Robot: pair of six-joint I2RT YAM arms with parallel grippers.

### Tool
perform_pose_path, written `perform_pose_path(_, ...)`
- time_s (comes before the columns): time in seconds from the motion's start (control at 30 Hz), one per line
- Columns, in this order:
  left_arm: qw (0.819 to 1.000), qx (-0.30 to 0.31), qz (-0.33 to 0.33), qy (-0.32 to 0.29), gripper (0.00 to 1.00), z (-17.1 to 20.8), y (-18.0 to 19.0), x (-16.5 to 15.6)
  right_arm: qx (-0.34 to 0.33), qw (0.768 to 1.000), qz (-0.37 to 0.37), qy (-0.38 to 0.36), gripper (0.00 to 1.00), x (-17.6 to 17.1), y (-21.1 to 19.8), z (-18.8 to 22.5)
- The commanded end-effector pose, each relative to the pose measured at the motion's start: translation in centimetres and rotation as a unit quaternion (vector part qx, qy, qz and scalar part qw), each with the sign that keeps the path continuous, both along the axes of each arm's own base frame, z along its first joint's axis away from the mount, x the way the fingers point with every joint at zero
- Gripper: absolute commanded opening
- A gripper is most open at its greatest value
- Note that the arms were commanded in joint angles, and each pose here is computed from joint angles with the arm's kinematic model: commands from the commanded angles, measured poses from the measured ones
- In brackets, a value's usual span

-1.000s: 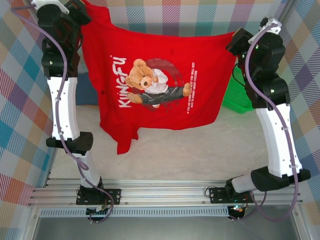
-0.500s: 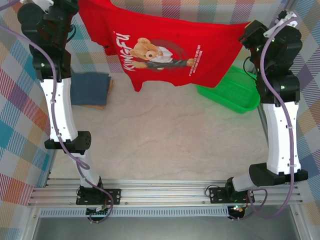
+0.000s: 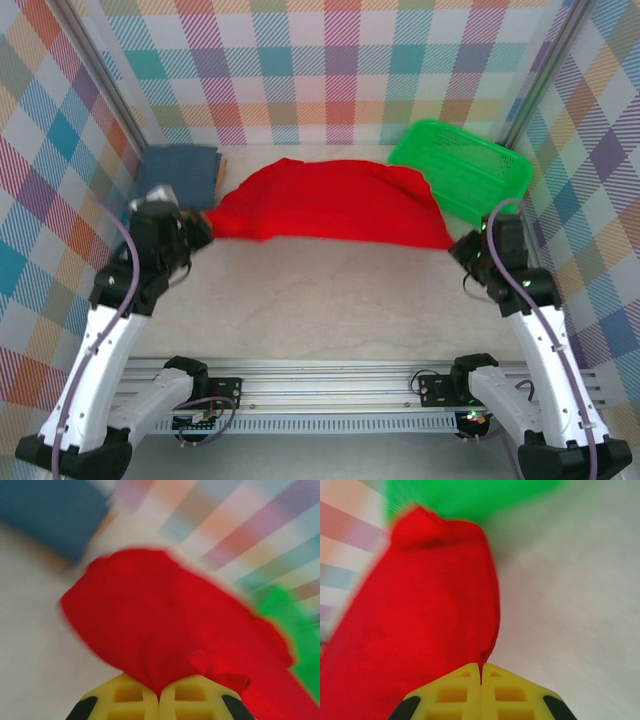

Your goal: Fold and stack the t-shirts

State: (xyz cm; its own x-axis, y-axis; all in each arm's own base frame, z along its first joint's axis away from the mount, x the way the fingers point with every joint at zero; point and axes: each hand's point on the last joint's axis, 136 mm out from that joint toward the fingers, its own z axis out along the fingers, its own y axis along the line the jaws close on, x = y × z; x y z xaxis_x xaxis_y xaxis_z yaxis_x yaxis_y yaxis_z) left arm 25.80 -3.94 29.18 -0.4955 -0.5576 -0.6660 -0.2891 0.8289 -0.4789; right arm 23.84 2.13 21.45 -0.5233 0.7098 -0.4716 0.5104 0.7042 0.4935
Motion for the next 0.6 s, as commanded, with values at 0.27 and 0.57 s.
perform_pose_path(0.27,0.974,-0.078,0.093,0.189,0.00,-16.0,0.3,-6.7,0.026,0.965,-0.008,0.262,0.00,-5.4,1.0,-13.7)
perform_pose_path(0.57,0.977,-0.066,0.053,0.193,0.00,-16.6,-1.1,-5.5,0.015,0.954,-0.025,0.297,0.00,-7.3,0.6,-15.0)
